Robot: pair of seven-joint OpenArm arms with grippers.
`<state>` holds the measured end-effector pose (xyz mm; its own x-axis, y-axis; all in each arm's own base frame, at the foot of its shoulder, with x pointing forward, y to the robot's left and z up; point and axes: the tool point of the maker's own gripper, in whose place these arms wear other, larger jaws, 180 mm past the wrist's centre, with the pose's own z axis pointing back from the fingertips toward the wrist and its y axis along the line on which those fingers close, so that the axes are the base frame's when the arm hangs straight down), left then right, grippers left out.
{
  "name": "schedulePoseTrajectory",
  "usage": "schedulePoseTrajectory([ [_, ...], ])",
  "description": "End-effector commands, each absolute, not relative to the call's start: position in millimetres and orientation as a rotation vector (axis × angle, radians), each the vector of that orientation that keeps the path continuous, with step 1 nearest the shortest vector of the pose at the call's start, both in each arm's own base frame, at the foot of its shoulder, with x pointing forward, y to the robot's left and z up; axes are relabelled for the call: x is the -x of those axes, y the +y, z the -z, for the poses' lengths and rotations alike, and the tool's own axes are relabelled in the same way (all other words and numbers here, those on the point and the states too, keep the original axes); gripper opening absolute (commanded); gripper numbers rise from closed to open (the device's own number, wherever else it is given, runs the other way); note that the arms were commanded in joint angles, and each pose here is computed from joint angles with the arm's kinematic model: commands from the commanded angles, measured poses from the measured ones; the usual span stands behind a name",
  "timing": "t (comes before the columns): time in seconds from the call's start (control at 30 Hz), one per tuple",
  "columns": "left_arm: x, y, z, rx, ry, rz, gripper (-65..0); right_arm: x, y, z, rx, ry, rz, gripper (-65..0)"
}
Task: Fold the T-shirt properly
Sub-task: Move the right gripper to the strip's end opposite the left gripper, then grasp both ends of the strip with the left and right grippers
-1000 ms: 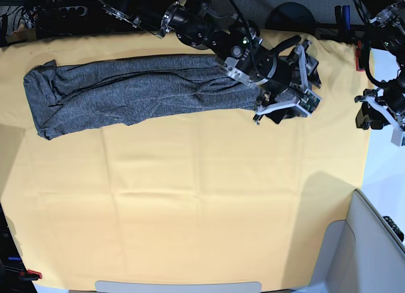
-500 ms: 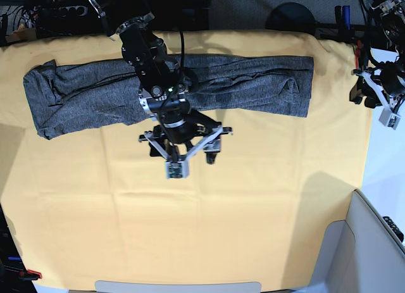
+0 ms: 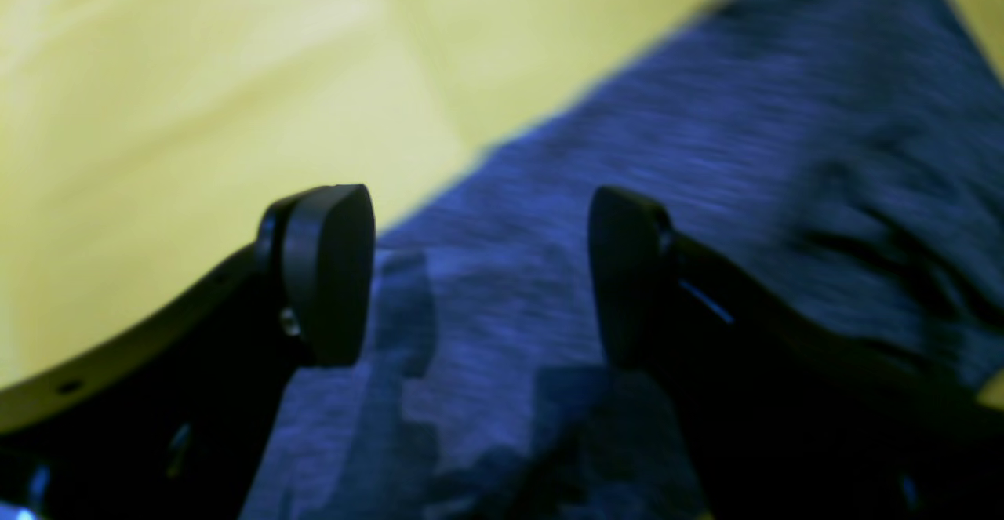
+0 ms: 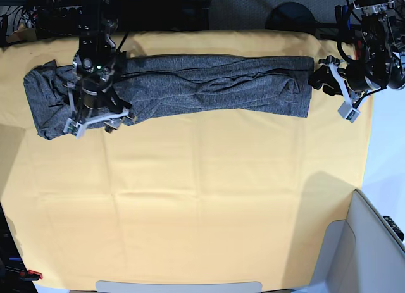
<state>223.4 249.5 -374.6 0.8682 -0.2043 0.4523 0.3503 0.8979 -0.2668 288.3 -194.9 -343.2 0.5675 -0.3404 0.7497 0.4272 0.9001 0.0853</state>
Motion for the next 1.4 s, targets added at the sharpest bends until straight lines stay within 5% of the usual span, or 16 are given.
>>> schedulePoseTrajectory([
  [0.0,-235,254,362,0.346,-0.479,0.312,-29.8,-291,-201,331,0.114,-0.904,0.464,-22.3],
  [0.27,-240,248,352,0.405,-0.514,0.315,-21.2,-266,-237,338,0.182,-0.872,0.468,-22.2],
  [0.63,-247,252,378,0.689,-0.505,0.042,-21.2,-237,-285,340,0.278,-0.841,0.516,-22.2],
  [1.03,-251,264,383,0.696,-0.491,-0.009,-21.2,-234,-285,343,0.280,-0.831,0.517,-22.3],
  [1.37,-245,221,388,0.818,-0.428,0.055,-21.4,-233,-280,346,0.266,-0.823,0.526,-22.3],
])
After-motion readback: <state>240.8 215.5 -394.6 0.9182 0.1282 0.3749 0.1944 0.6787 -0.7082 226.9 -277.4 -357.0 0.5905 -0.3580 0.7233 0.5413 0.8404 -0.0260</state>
